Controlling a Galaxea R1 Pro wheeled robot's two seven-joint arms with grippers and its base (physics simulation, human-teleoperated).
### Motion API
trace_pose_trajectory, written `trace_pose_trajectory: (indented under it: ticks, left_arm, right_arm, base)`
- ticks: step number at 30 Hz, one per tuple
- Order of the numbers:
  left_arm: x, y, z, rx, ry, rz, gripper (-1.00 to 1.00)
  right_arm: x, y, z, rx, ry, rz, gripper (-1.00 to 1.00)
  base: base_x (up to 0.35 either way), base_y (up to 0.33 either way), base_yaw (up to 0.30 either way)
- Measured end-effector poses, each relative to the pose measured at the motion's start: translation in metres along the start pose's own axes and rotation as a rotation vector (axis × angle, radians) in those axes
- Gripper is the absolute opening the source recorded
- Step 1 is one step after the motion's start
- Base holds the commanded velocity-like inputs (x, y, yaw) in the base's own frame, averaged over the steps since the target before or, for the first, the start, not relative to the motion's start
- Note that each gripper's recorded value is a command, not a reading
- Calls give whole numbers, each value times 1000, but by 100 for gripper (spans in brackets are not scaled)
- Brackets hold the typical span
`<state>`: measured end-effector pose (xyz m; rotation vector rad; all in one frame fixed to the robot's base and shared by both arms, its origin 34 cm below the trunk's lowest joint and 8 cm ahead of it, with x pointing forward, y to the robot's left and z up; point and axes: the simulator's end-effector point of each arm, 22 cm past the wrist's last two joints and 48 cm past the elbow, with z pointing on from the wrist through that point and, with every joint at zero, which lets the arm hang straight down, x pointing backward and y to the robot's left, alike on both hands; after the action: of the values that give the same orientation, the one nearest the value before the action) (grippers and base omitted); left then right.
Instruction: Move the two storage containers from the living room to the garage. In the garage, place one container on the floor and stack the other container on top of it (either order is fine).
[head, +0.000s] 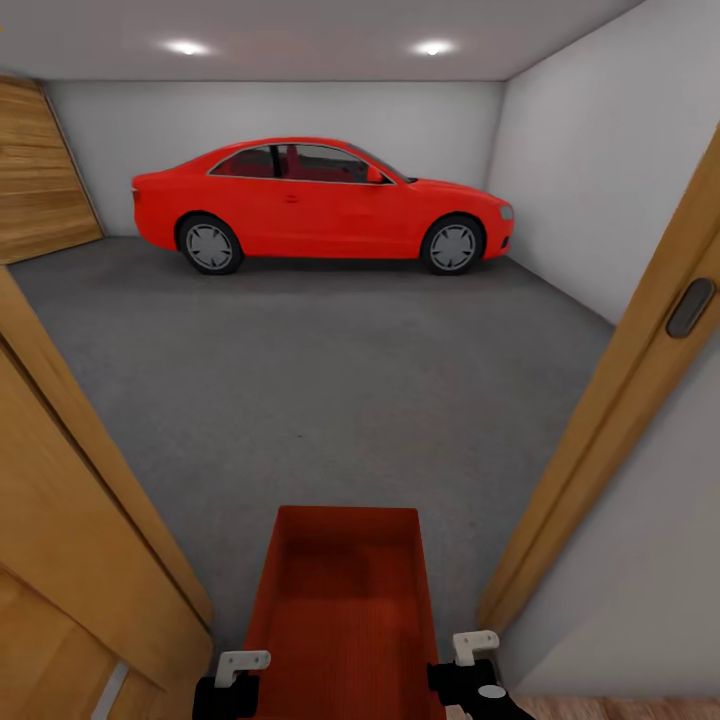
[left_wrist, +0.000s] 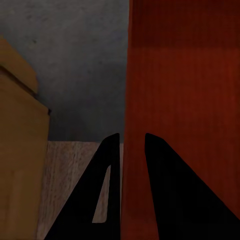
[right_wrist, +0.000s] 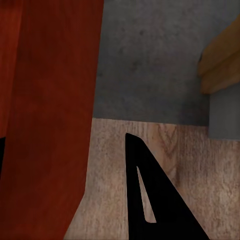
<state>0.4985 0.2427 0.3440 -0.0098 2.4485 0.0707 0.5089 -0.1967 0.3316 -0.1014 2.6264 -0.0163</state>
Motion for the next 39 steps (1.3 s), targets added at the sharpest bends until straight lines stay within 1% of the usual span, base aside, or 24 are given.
trace_pose_trajectory:
  ticks: [15, 26, 35, 39]
  left_arm:
    - [0, 0, 0, 0, 0, -1, -100]
    - [0, 0, 0, 0, 0, -1, -100]
    - [0, 0, 0, 0, 0, 2, -100]
    - [0, 0, 0, 0, 0, 0, -100]
  right_arm:
    - [0, 0, 0, 0, 0, 0, -100]
    - [0, 0, 0, 0, 0, 0, -100]
    - [0, 0, 0, -1, 1, 0, -100]
    - [0, 0, 0, 0, 0, 0, -100]
  base:
    - [12, 0, 15]
    - [256, 0, 0]
    - [72, 0, 0]
    - [224, 0, 0]
